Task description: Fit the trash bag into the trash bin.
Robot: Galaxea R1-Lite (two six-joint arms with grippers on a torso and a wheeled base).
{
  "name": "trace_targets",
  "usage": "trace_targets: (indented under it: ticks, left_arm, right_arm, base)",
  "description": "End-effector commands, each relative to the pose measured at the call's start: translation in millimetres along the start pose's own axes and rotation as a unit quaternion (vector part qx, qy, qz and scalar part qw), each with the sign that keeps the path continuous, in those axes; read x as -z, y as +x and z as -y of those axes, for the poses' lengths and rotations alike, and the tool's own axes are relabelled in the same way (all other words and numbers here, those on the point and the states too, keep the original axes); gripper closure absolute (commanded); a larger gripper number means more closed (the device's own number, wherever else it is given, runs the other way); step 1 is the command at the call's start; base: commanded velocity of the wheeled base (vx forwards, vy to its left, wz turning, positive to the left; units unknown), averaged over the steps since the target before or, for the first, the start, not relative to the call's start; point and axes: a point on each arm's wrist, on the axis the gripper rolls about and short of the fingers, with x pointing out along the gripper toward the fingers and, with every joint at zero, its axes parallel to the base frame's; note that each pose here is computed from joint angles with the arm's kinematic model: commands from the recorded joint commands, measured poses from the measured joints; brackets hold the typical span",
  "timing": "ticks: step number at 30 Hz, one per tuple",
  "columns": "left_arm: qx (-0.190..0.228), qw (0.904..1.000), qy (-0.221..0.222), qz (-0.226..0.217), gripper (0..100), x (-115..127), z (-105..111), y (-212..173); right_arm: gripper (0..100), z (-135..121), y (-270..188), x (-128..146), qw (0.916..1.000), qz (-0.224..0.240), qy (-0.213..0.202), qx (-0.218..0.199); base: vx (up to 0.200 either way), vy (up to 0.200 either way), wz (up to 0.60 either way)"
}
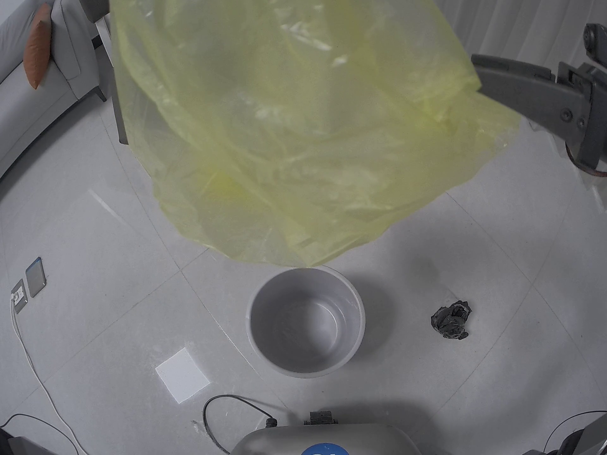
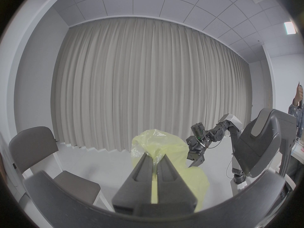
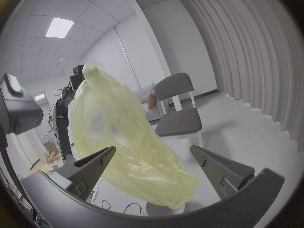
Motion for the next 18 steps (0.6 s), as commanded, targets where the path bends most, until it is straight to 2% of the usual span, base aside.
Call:
trace_targets:
  ticks: [1, 8, 18]
  left_arm:
    - [0.001, 1.0000, -0.002, -0.005, 100, 3, 0, 2]
    - [0.001, 1.0000, -0.001, -0.002, 100, 6, 0, 6]
    - [0.002, 1.0000, -0.001, 0.000, 100, 5, 1, 4]
  right_arm:
    - [0, 1, -5, -8, 0.9999, 0.015, -0.004, 0.005]
    - [0, 1, -12, -15, 0.9996, 0.026, -0.001, 0.011]
    - [0, 0, 19, 11, 0.9992, -0.020, 0.016, -0.031]
  base:
    - [0.000, 0.000, 0.00]
    - [0.000, 0.000, 0.00]
    - [0.000, 0.000, 0.00]
